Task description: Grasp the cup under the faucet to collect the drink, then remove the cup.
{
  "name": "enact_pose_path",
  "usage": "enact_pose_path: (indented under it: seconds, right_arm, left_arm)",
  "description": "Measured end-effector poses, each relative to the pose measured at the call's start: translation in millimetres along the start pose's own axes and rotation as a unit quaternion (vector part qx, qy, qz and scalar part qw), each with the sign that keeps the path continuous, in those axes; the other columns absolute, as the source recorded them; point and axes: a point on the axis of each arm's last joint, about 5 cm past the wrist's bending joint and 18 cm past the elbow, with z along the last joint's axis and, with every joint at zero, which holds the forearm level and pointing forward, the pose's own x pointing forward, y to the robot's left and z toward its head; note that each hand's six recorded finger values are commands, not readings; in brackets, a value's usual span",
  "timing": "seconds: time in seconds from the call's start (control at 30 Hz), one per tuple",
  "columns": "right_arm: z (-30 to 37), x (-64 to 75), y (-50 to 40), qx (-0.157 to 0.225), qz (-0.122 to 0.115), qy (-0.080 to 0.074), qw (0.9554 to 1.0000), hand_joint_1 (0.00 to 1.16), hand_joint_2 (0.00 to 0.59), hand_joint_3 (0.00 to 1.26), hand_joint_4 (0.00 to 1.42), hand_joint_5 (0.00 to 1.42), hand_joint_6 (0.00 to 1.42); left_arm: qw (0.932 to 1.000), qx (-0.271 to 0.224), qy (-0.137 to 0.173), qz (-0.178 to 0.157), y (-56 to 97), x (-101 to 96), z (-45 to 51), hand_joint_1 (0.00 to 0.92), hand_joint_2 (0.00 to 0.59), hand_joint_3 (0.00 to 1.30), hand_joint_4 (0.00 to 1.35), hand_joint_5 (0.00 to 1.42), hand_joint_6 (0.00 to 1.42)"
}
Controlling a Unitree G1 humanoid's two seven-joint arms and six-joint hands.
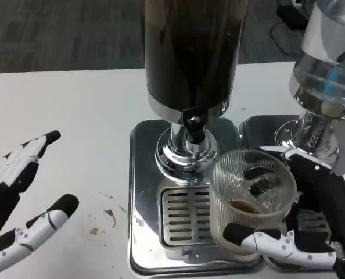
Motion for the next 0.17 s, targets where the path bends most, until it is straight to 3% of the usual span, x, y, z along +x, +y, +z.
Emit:
enact_pose_path:
  seconds: [0.17]
  right_arm:
    - [-1.5,-1.8,3.3,0.004,-0.011,0.0,0.9999,0.98,0.115,0.6,0.68,0.92,1.23]
  left_arm:
    - [1.0,-0.002,0.003,-0.004,-1.2,-1.6,-2.5,0.0,0.242,0.03,0.0,0.0,0.0]
